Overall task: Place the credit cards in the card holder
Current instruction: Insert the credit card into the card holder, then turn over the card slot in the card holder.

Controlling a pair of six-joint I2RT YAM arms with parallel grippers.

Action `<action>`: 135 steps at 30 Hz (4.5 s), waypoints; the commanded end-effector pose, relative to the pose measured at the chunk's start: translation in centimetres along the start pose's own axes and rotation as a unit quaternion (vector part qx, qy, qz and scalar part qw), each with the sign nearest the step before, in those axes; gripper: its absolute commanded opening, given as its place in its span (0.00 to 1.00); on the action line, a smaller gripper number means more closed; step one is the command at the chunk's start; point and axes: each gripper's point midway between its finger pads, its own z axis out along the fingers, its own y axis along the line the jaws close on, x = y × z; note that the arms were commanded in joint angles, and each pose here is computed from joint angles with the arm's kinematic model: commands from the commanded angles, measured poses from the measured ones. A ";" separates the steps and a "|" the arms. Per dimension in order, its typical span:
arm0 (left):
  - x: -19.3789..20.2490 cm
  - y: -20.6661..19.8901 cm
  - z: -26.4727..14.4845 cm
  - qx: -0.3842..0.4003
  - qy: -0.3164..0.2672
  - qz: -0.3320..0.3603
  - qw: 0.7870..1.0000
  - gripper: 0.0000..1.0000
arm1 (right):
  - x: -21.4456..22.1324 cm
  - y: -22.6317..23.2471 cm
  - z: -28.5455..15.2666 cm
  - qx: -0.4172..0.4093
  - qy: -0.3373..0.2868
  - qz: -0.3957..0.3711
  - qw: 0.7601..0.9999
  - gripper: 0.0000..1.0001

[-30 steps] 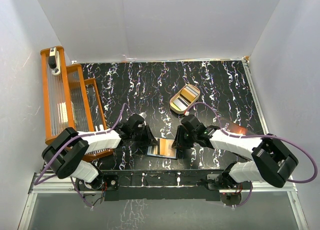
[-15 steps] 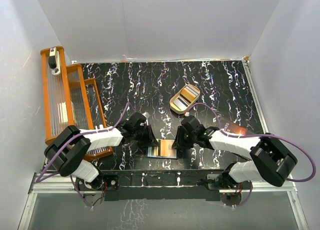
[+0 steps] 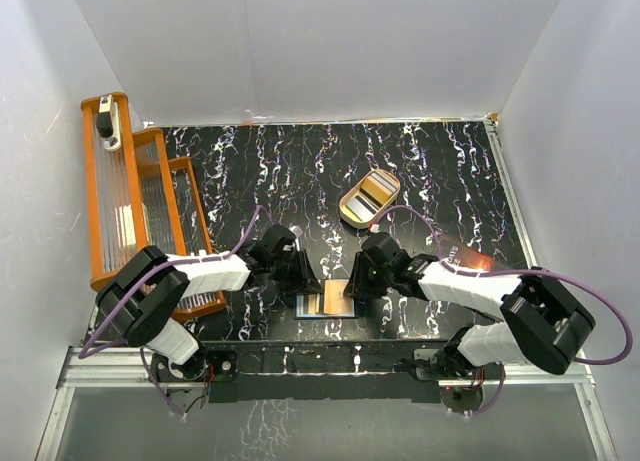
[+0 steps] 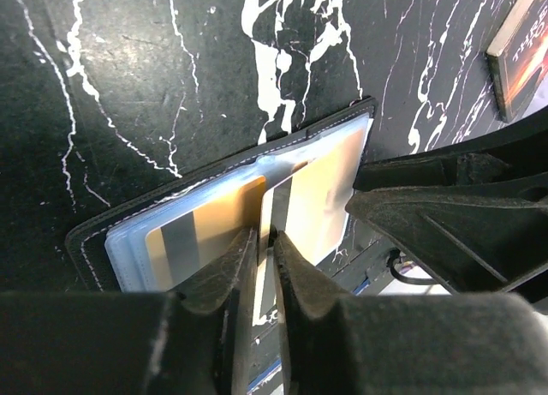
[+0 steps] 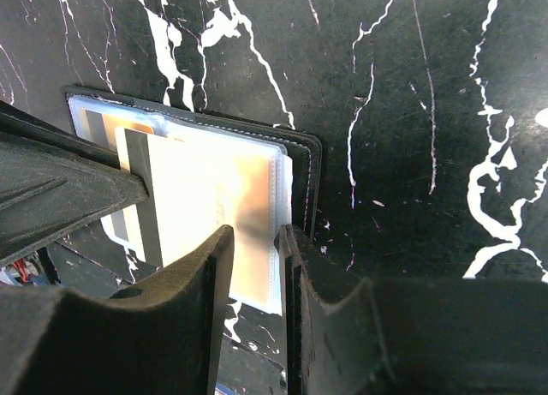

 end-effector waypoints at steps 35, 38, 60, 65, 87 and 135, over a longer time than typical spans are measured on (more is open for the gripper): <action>1.5 -1.1 0.5 0.027 0.003 -0.014 1.000 0.33 | 1.1 0.3 -0.9 -0.038 -0.004 0.021 0.999 0.17; 1.5 -1.9 0.8 0.033 0.002 -0.008 0.999 0.33 | 1.0 0.6 -0.9 -0.051 -0.009 0.027 0.998 0.15; 0.7 -2.5 -0.7 0.008 -0.038 0.015 0.999 0.47 | 0.3 0.3 -2.4 -0.021 -0.027 0.012 0.999 0.20; 0.3 -1.4 -2.0 -0.025 -0.060 0.016 0.998 0.50 | -0.3 1.7 -3.5 -0.048 -0.037 0.026 0.998 0.20; -1.9 0.8 -6.5 -0.084 -0.089 0.022 0.992 0.56 | -0.1 7.0 -3.3 -0.077 -0.016 0.026 0.997 0.20; -1.0 2.1 -5.1 -0.020 -0.012 -0.023 0.999 0.56 | 0.0 9.3 3.3 0.035 -0.016 -0.056 0.998 0.21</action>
